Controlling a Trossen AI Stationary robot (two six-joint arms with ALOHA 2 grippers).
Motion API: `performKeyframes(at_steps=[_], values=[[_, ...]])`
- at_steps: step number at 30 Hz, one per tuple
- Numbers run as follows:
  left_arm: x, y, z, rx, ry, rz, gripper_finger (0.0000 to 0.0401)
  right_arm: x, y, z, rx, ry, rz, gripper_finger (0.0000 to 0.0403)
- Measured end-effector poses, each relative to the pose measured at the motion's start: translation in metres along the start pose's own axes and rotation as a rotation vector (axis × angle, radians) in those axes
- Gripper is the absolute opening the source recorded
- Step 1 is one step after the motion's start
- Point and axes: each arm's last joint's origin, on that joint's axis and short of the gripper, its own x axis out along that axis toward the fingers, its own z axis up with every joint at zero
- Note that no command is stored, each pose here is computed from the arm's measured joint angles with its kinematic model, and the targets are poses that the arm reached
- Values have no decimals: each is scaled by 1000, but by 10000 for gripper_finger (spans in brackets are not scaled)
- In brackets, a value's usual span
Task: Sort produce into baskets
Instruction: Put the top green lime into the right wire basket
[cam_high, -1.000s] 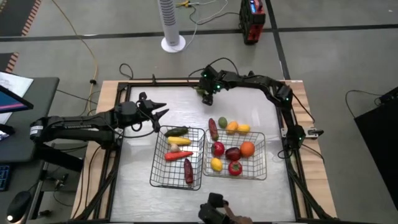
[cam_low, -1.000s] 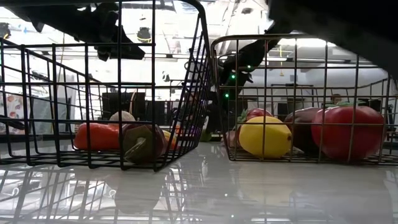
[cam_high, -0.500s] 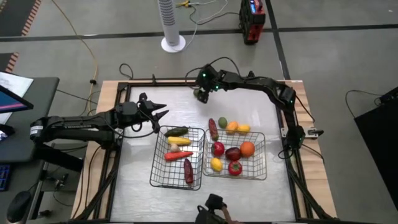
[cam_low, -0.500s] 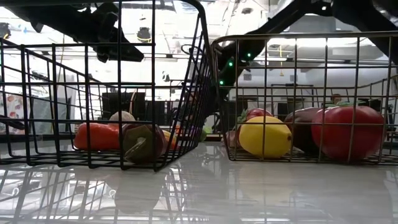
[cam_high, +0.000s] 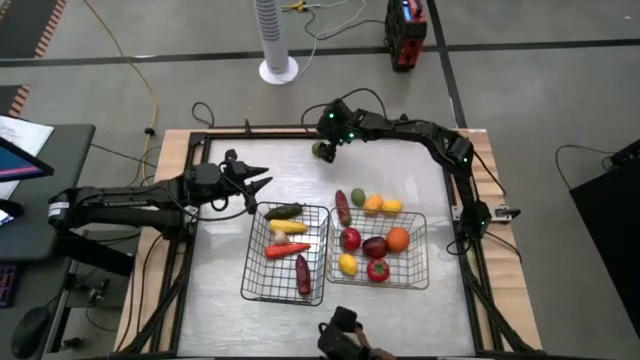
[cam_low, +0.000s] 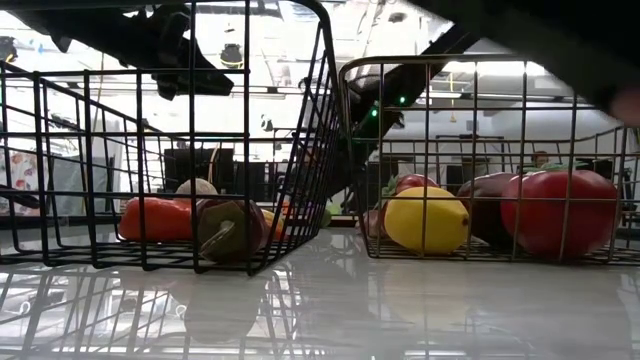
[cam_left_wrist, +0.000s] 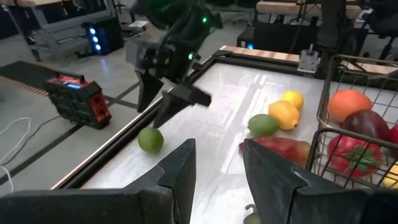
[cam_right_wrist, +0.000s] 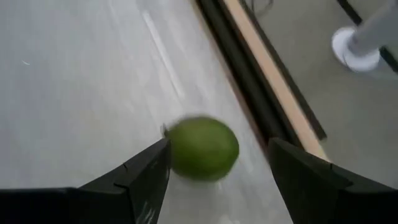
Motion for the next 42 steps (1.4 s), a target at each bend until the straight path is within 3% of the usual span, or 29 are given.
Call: performKeyframes(at_steps=[7,13,27,32,36,42], values=[[0,3,0,-3,-4,24,122,16,4,6,33,22,11,295],[1,4,0,4,1,26,122,23,3,8,2,122,43,295],[1,5,0,17,6,23,122,20,1,2,-45,194,100,280],[1,4,0,-3,6,1,122,-2,24,17,-169,129,254,276],[1,4,0,-26,6,-2,122,-28,37,32,-204,96,246,276],[9,5,-1,-70,41,8,120,-80,48,50,-163,38,232,275]])
